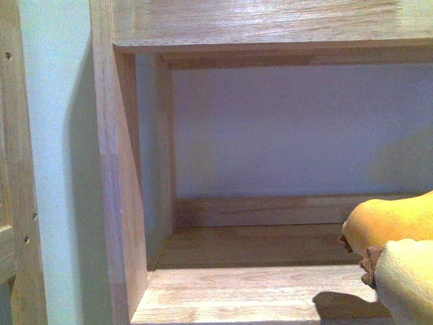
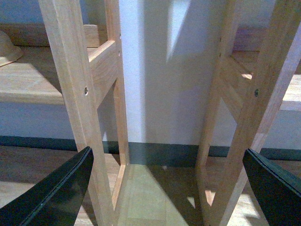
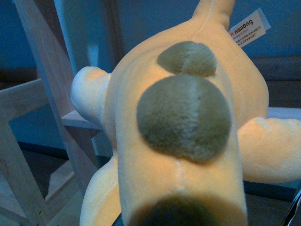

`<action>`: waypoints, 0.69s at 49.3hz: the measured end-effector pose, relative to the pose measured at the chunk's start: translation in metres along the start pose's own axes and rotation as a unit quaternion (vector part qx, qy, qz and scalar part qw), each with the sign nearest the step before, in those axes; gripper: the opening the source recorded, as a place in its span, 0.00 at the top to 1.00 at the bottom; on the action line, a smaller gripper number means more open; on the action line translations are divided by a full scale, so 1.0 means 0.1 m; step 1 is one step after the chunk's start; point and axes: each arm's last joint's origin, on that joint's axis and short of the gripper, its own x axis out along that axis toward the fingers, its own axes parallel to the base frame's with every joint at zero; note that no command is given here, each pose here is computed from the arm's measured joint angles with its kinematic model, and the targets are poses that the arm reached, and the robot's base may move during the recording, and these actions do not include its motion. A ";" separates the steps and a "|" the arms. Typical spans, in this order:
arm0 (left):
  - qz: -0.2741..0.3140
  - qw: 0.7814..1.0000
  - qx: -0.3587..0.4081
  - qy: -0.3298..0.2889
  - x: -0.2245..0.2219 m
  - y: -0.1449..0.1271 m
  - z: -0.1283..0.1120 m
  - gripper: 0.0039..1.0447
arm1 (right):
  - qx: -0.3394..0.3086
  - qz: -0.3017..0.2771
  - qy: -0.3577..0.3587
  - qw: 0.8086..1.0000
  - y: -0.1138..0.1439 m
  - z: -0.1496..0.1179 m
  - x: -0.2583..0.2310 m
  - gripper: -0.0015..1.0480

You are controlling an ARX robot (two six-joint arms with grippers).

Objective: Put away toys

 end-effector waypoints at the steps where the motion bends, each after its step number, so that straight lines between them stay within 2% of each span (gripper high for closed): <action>1: 0.000 1.000 0.000 0.000 0.00 0.00 0.00 0.06 | 0.000 0.000 0.000 1.000 0.00 0.00 0.00 0.93; 10: 0.000 1.000 0.000 0.000 0.00 0.00 0.00 0.06 | -0.033 -0.001 0.025 0.999 0.00 0.00 0.03 0.93; 23: 0.000 1.000 0.000 0.000 0.00 0.00 0.00 0.06 | -0.074 -0.001 -0.060 0.995 0.13 0.50 0.11 0.93; 34: 0.000 1.000 0.000 0.000 0.00 0.00 0.00 0.06 | -0.083 0.024 -0.091 0.992 0.24 0.79 0.19 0.93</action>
